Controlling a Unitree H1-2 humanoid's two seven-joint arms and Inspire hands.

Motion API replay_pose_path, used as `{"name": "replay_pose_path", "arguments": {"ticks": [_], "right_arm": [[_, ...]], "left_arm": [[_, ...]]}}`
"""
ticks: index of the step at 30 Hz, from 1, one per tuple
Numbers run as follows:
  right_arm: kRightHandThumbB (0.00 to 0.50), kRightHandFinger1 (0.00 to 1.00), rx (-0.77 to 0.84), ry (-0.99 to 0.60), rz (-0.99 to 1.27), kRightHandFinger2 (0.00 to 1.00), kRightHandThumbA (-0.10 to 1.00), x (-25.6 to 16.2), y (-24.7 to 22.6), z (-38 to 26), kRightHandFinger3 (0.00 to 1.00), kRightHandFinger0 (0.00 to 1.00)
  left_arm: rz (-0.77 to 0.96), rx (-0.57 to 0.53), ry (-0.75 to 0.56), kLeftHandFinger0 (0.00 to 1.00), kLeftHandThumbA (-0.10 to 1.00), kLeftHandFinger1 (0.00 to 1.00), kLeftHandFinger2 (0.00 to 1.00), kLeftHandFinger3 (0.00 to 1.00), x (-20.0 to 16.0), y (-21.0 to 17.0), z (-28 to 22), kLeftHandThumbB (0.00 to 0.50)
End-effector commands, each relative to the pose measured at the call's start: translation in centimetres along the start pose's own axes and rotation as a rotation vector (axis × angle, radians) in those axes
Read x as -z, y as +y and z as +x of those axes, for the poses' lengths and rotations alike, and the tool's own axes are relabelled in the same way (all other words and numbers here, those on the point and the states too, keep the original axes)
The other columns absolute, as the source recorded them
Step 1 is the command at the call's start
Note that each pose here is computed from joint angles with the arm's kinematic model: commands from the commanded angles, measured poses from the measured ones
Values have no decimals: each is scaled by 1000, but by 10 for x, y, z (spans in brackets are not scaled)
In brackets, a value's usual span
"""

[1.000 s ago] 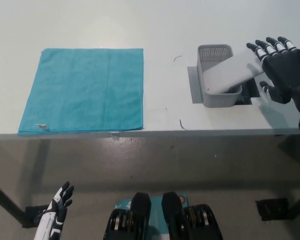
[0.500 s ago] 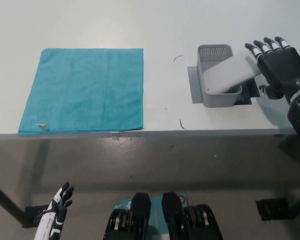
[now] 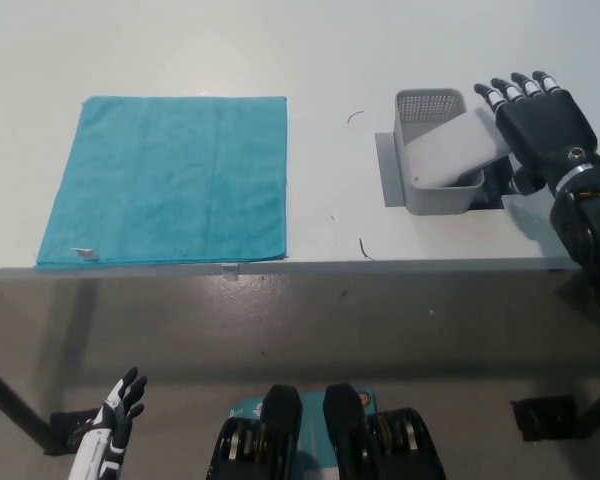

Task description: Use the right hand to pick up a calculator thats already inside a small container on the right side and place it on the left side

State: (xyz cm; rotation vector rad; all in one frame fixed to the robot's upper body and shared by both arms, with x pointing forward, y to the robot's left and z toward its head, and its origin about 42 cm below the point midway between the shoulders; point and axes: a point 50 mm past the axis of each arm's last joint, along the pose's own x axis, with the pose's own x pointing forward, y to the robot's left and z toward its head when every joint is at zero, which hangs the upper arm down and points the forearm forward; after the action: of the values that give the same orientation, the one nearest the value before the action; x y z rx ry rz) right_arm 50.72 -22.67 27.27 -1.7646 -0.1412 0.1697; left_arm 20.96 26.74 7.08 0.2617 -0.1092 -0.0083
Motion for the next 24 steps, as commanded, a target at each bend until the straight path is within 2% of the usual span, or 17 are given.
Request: {"name": "replay_pose_path", "arguments": {"ticks": [1,6,9,10,11,12,13,14,15,16,17,18,19,20,21,22,24], "right_arm": [[500,1000,134,3,-40,1000,1000,2,-34,20,1000,1000],[500,1000,125,4,-42,1000,1000,2,-24,36,1000,1000],[500,1000,138,14,-68,1000,924,-5,-19,46,1000,1000],[479,1000,164,22,-72,1000,744,-5,-16,50,1000,1000],[478,1000,229,29,-83,1000,604,-7,-13,52,1000,1000],[393,1000,321,25,-96,1000,401,-7,-9,54,1000,1000],[354,724,407,15,-76,751,218,-7,-6,54,938,771],[365,513,429,13,-65,600,144,-7,-4,53,802,459],[354,263,465,12,-73,391,-38,-6,0,51,657,124],[310,11,555,2,-90,150,-98,-7,0,50,508,5],[260,2,615,-25,-75,79,-100,-8,-2,48,332,1],[242,17,645,-44,-60,176,-100,-8,-4,47,211,0],[248,62,666,-51,-65,283,-100,-9,-8,47,200,0],[256,76,672,-49,-64,394,-100,-10,-9,47,246,0],[239,54,677,-49,-59,400,-100,-10,-10,47,283,0],[232,5,683,-48,-57,364,-100,-10,-10,47,252,0],[224,0,709,-52,-49,309,-100,-9,-11,46,384,0]], "left_arm": [[-4,-10,-42,1000,1000,1000,1000,1000,-5,4,-5,192],[-9,-13,-35,1000,1000,1000,1000,1000,-4,5,-6,199],[-17,-12,-32,1000,1000,1000,1000,1000,-5,4,-8,190],[-18,-11,-33,1000,1000,1000,1000,1000,-5,4,-8,184],[-16,-10,-33,1000,1000,1000,1000,1000,-5,4,-8,182],[-13,-11,-33,1000,1000,1000,1000,1000,-5,4,-8,177],[-6,-12,-35,1000,1000,1000,1000,1000,-5,4,-8,176],[-4,-10,-34,1000,1000,1000,1000,1000,-5,3,-9,176],[-8,-6,-31,1000,1000,1000,1000,1000,-4,2,-11,171],[-16,-5,-33,1000,1000,1000,1000,1000,-4,3,-10,168],[-11,-5,-31,1000,1000,1000,1000,1000,-4,3,-10,169],[-8,-5,-31,1000,1000,1000,1000,1000,-4,4,-9,170],[5,-4,-34,1000,1000,1000,1000,1000,-4,5,-8,171],[11,-3,-35,1000,1000,1000,1000,1000,-5,5,-8,173],[11,-2,-33,1000,1000,1000,1000,1000,-5,4,-8,175],[10,-1,-32,1000,1000,1000,1000,1000,-5,4,-8,176],[8,4,-27,1000,1000,1000,1000,1000,-4,4,-8,180]]}}
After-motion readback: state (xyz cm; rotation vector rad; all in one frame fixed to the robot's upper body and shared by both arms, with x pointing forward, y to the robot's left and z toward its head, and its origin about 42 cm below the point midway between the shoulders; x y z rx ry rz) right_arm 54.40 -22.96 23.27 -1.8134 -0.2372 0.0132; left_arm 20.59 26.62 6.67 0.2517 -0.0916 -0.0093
